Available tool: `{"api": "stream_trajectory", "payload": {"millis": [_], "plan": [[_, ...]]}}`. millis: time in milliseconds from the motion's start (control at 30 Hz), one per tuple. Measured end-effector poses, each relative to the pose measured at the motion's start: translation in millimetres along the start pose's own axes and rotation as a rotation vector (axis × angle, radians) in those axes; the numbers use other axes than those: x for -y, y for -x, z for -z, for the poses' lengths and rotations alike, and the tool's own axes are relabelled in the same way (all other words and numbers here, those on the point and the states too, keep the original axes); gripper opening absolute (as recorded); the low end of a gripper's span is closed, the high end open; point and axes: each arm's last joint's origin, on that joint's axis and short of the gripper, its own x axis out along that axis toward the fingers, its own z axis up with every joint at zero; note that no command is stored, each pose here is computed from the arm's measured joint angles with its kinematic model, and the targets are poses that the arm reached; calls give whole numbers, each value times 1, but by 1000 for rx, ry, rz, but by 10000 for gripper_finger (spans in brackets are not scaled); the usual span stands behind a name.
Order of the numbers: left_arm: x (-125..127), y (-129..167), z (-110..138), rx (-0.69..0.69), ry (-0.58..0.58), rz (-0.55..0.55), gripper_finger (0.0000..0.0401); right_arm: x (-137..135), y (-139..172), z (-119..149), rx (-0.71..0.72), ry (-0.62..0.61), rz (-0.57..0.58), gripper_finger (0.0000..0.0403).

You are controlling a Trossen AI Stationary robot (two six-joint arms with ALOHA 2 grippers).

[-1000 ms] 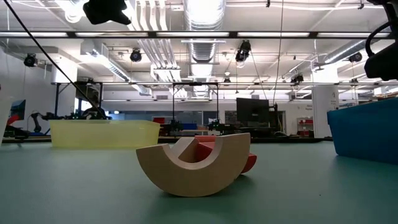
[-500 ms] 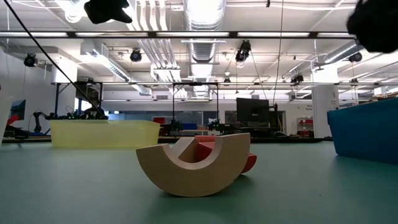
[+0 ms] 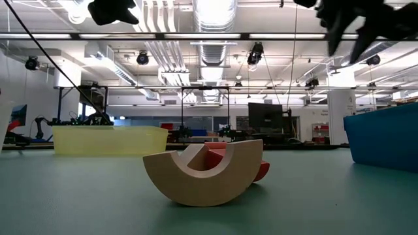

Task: Sort & place blocks by color
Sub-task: Put the light brown block into the yellow bin

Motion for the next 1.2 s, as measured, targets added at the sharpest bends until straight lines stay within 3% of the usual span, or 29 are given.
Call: {"api": "stream_trajectory", "payload": {"millis": [267, 633, 967, 1200], "plan": [[0, 0, 0, 0, 45, 0, 177, -20, 13, -27, 52, 71, -111, 130], [0, 0, 0, 0, 50, 0, 177, -65, 13, -26, 59, 245, -176, 119], [0, 13, -5, 31, 133, 53, 177, -127, 8, -15, 27, 761, -241, 121], [-2, 35, -13, 98, 148, 109, 177, -153, -3, 5, -28, 1133, -304, 118]]}}
